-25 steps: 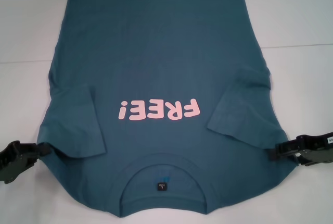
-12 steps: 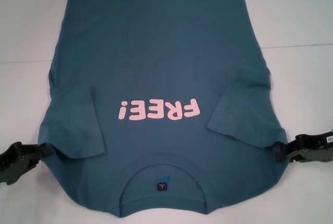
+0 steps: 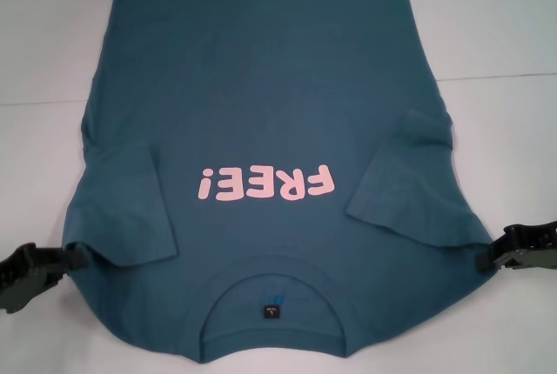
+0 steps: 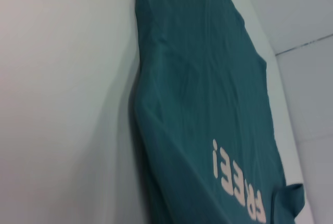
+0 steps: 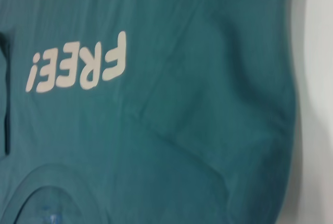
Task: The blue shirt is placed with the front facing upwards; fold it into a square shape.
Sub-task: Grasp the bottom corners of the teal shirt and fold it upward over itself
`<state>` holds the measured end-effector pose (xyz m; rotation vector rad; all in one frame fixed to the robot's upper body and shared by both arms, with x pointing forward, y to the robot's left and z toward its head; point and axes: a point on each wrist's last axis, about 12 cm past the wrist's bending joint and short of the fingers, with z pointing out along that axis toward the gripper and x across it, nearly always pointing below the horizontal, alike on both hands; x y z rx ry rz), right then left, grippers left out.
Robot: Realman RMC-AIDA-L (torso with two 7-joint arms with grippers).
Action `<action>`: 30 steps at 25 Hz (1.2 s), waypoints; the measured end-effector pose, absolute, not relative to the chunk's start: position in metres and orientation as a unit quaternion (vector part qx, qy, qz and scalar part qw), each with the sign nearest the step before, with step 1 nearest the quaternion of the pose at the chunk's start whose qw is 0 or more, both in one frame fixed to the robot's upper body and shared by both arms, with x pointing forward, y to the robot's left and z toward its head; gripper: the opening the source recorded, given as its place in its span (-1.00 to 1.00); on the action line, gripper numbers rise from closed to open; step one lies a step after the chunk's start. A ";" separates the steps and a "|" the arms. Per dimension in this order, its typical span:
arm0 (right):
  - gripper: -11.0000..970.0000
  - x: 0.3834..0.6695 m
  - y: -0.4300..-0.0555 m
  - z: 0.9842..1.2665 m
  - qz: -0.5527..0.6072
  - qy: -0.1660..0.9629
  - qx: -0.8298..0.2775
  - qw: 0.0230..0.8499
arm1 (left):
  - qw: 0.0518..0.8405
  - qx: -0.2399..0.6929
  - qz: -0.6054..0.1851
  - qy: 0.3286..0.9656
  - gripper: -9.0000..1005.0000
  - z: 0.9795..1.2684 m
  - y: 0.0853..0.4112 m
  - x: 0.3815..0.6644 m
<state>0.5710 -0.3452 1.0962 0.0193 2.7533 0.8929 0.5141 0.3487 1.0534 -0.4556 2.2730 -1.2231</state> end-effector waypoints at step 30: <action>-0.90 0.513 -0.369 1.107 0.313 0.949 -0.035 0.010 | 0.085 -0.042 -0.415 0.905 -0.89 1.071 0.362 0.457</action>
